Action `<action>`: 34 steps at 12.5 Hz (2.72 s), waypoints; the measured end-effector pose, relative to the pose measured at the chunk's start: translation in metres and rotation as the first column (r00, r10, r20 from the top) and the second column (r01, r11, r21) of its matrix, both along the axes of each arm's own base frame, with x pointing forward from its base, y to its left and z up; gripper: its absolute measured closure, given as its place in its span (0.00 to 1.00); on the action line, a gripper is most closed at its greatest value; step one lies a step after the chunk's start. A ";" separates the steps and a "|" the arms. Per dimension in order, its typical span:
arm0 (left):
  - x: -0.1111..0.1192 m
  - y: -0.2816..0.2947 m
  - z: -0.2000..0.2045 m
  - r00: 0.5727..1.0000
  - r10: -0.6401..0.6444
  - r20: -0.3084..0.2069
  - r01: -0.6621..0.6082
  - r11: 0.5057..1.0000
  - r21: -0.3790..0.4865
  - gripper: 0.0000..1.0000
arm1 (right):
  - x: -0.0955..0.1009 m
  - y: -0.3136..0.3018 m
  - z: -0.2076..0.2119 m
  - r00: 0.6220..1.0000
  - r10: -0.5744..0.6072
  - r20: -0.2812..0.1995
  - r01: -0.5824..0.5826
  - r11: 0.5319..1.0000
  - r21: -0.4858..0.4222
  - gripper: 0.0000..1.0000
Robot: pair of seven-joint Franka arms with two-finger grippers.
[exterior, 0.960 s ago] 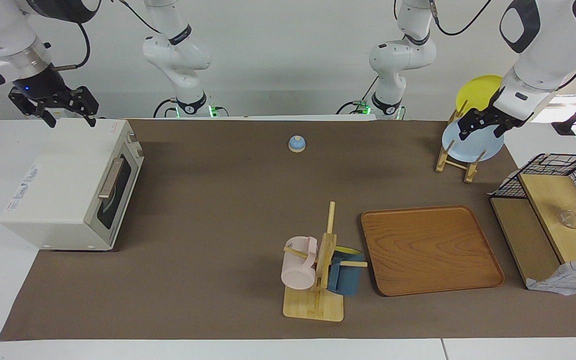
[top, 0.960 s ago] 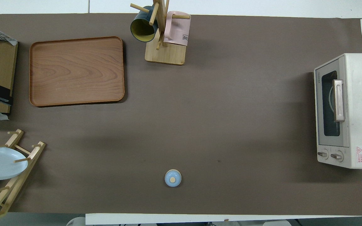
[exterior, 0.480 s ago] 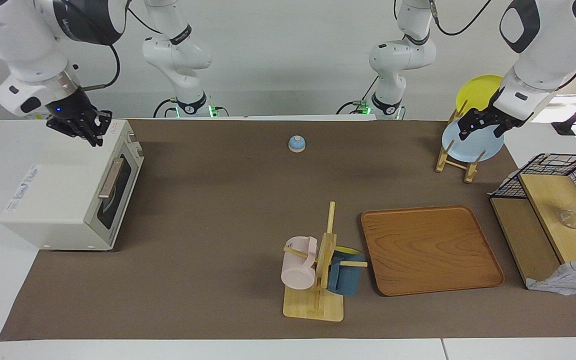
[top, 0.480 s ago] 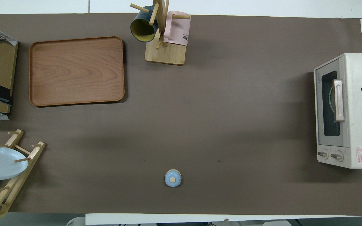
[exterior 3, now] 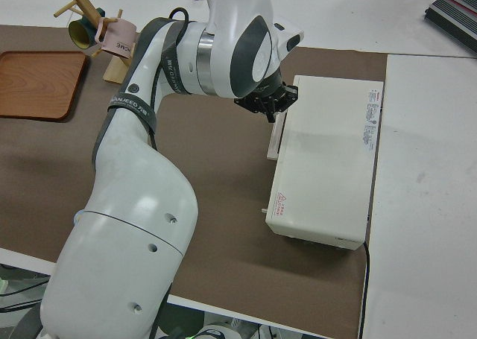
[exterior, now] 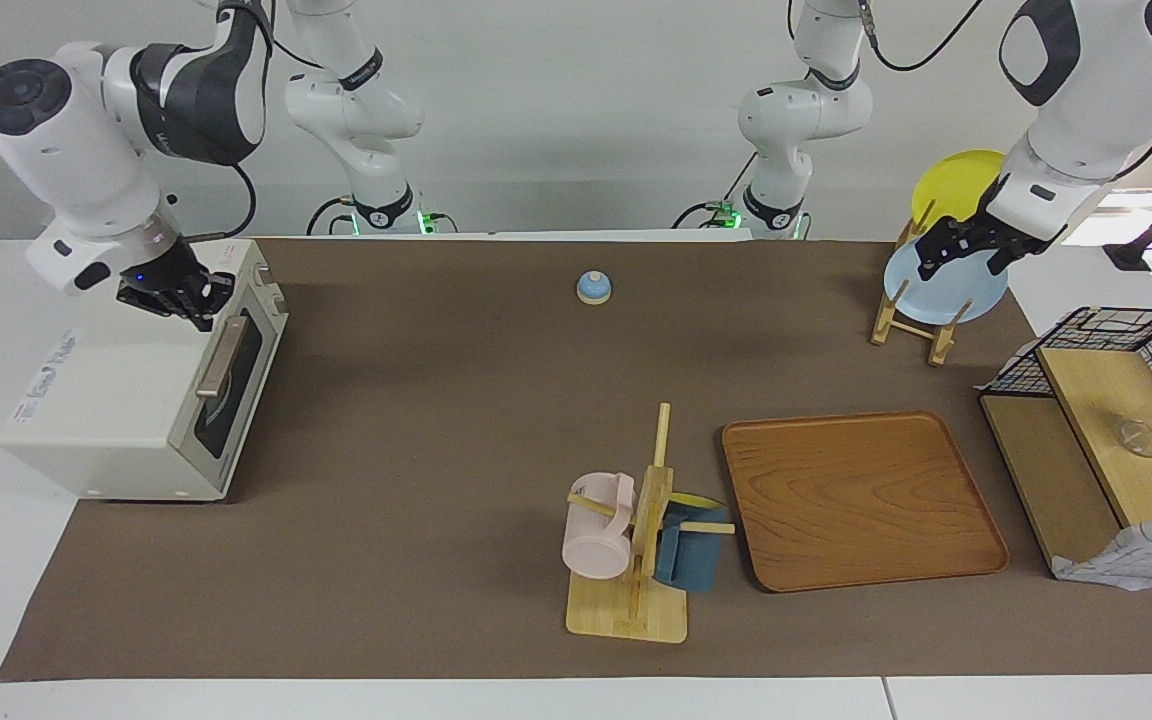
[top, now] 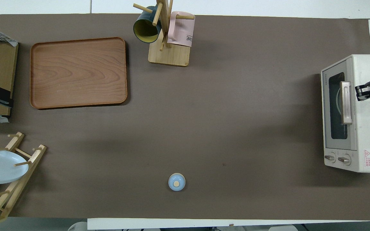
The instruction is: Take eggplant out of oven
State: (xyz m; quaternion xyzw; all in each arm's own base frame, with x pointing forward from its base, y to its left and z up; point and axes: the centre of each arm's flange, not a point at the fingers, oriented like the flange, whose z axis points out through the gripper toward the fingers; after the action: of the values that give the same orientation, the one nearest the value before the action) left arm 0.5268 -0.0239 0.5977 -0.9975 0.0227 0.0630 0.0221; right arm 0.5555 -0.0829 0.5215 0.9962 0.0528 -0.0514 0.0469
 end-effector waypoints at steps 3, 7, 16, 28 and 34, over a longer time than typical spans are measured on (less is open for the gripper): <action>0.000 0.000 0.000 1.000 0.000 0.000 0.000 1.000 0.000 0.00 | 0.003 -0.003 -0.026 1.000 0.019 -0.001 -0.019 1.000 -0.001 0.99; 0.000 0.000 0.000 1.000 0.000 0.000 0.000 1.000 0.000 0.00 | 0.003 -0.004 -0.048 0.999 0.034 0.000 -0.034 0.999 0.000 0.99; 0.000 0.000 0.000 1.000 0.000 0.000 0.000 1.000 0.000 0.00 | 0.030 0.119 -0.141 0.994 0.112 0.008 -0.112 0.994 0.014 0.99; 0.000 0.000 0.000 1.000 0.000 0.000 0.000 1.000 0.000 0.00 | 0.028 0.120 -0.129 0.998 0.000 -0.055 0.003 0.998 0.056 0.50; 0.000 0.000 0.000 1.000 0.000 0.000 0.000 1.000 0.000 0.00 | 0.017 0.091 -0.135 0.992 0.026 -0.126 -0.037 0.996 -0.082 0.58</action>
State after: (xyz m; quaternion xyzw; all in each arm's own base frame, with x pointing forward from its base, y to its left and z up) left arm 0.5268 -0.0239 0.5977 -0.9975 0.0227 0.0630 0.0221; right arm 0.5729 0.0080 0.3864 0.9872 0.0692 -0.1149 0.0861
